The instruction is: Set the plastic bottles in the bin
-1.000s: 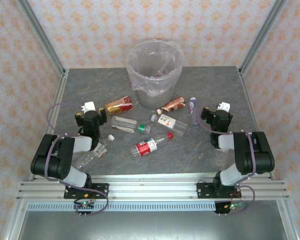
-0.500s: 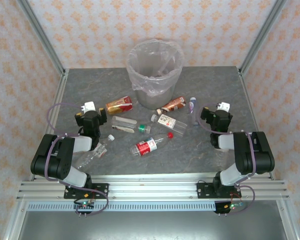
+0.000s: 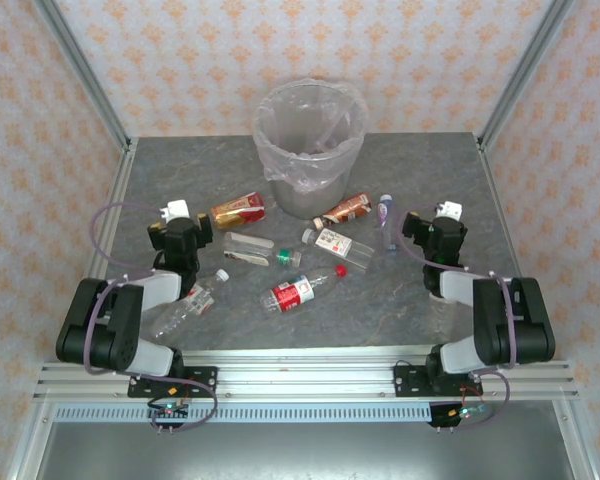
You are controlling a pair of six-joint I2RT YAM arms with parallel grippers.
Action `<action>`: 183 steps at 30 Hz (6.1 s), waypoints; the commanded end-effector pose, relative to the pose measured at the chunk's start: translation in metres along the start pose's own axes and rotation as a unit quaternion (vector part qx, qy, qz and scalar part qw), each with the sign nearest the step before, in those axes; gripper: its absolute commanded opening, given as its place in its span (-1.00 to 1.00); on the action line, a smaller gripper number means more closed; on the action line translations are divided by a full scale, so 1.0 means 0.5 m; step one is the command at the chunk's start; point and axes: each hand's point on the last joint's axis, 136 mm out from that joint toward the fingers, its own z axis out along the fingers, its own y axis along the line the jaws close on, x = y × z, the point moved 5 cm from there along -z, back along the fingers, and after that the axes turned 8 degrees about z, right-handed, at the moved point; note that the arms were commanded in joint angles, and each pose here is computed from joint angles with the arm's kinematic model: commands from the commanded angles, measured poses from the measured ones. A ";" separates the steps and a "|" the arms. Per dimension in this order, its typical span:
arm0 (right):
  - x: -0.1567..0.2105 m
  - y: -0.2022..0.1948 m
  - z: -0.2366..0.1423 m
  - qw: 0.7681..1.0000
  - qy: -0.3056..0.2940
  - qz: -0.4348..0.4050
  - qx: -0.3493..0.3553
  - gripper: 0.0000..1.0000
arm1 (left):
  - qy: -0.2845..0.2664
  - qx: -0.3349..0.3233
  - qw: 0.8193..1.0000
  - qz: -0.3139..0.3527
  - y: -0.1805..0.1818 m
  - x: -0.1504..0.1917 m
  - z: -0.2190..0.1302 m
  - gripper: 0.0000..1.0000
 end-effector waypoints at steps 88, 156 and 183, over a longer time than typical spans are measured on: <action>-0.211 0.271 -0.118 0.976 0.084 0.089 -0.181 0.06 | 0.141 0.117 0.943 -0.278 -0.014 -0.134 -0.128 1.00; -0.341 0.686 0.039 0.955 0.149 -0.090 -0.241 0.55 | 0.244 0.076 0.938 -0.234 -0.020 -0.057 -0.099 1.00; -0.441 0.610 -0.168 0.959 0.116 -0.099 -0.238 0.74 | 0.297 0.028 0.941 -0.160 0.030 -0.006 -0.152 1.00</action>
